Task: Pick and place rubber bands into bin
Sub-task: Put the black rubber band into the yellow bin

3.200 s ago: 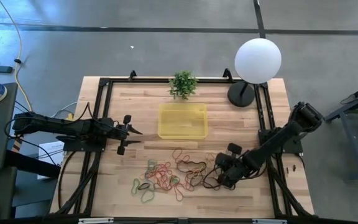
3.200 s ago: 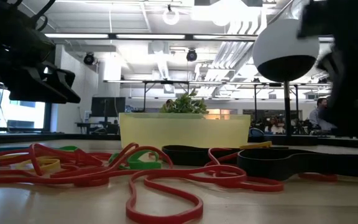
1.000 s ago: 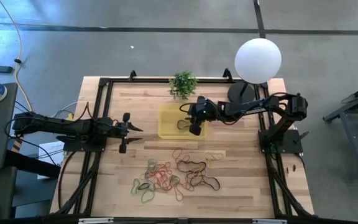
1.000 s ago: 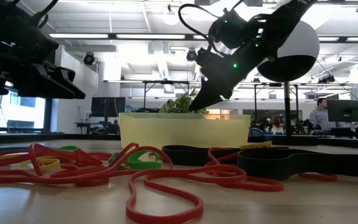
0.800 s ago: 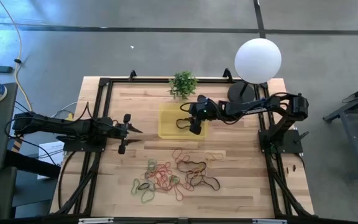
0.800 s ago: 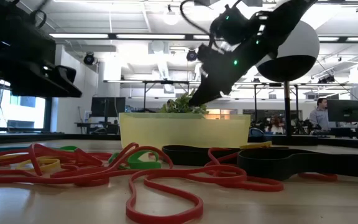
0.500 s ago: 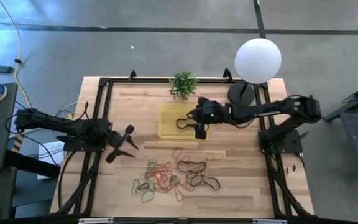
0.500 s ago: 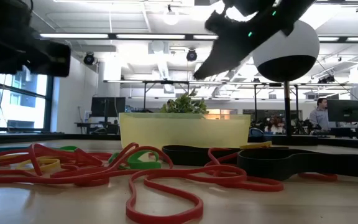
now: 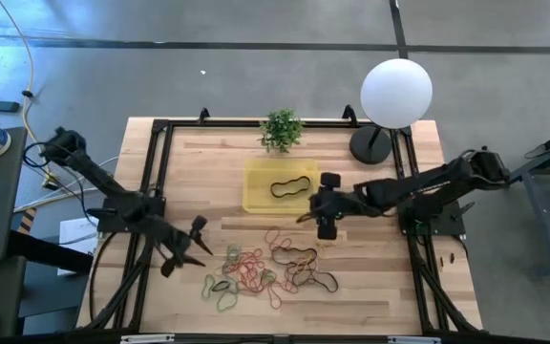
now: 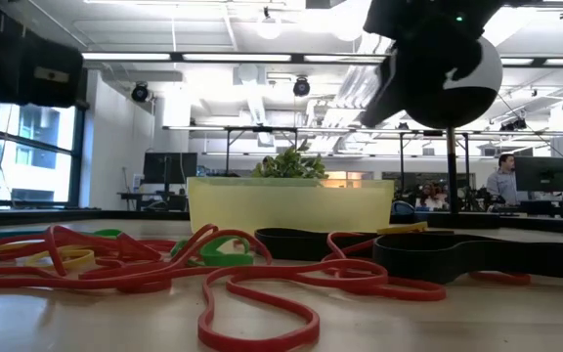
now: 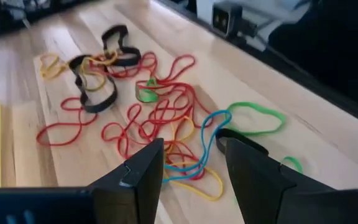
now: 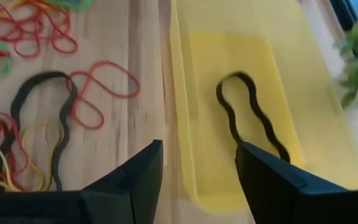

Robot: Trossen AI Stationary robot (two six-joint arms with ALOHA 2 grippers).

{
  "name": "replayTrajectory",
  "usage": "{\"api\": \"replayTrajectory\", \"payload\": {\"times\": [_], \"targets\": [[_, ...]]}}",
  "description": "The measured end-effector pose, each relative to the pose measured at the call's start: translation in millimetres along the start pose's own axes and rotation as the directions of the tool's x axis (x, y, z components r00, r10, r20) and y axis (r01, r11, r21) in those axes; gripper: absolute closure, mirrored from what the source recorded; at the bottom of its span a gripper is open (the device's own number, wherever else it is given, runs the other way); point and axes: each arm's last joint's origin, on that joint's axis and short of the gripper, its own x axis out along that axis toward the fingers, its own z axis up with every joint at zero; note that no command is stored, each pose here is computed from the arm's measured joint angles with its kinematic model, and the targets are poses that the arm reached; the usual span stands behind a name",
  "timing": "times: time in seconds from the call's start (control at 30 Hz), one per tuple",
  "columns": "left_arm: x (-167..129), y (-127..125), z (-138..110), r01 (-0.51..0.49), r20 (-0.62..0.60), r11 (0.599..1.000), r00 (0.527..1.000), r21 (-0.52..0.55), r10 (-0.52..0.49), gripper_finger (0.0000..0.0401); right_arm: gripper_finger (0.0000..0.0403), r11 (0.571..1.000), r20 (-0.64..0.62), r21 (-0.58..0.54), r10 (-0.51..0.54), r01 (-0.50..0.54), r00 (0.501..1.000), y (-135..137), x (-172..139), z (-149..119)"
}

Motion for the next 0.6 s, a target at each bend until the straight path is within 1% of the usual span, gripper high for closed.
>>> {"api": "replayTrajectory", "payload": {"times": [0.1, 0.2, 0.3, 0.43, 0.53, 0.6], "targets": [[19.5, -9.2, 16.8, 0.018, -0.091, 1.0, 0.996, 0.007, -0.017, 0.024, 0.0214, 1.0, -0.03, 0.02, -0.018, 0.019, 0.999, 10.1, -4.1, -5.3], [42.2, -14.5, 32.9, 0.027, -0.224, 0.999, 0.974, 0.018, -0.023, 0.024, 0.021, 0.999, -0.062, 0.044, -0.022, 0.025, 0.998, 19.4, -8.3, -10.9], [62.8, -18.1, 45.9, 0.035, -0.366, 0.999, 0.93, 0.037, -0.019, 0.024, 0.0203, 0.997, -0.104, 0.074, -0.023, 0.031, 0.994, 28.3, -13.0, -17.9], [83.0, -22.0, 59.2, 0.027, -0.519, 0.999, 0.855, 0.022, -0.012, 0.024, 0.0194, 0.994, -0.134, 0.111, -0.005, 0.02, 0.991, 43.4, -20.9, -25.9], [93.4, -24.2, 65.3, 0.003, -0.593, 1.0, 0.805, -0.016, -0.012, 0.024, 0.0189, 0.993, -0.119, 0.112, -0.015, 0.028, 0.993, 56.9, -28.6, -30.9], [98.7, -25.8, 67.1, -0.018, -0.616, 0.999, 0.787, -0.049, -0.016, 0.024, 0.019, 0.994, -0.093, 0.1, -0.034, 0.044, 0.995, 65.5, -34.0, -33.6]]}}
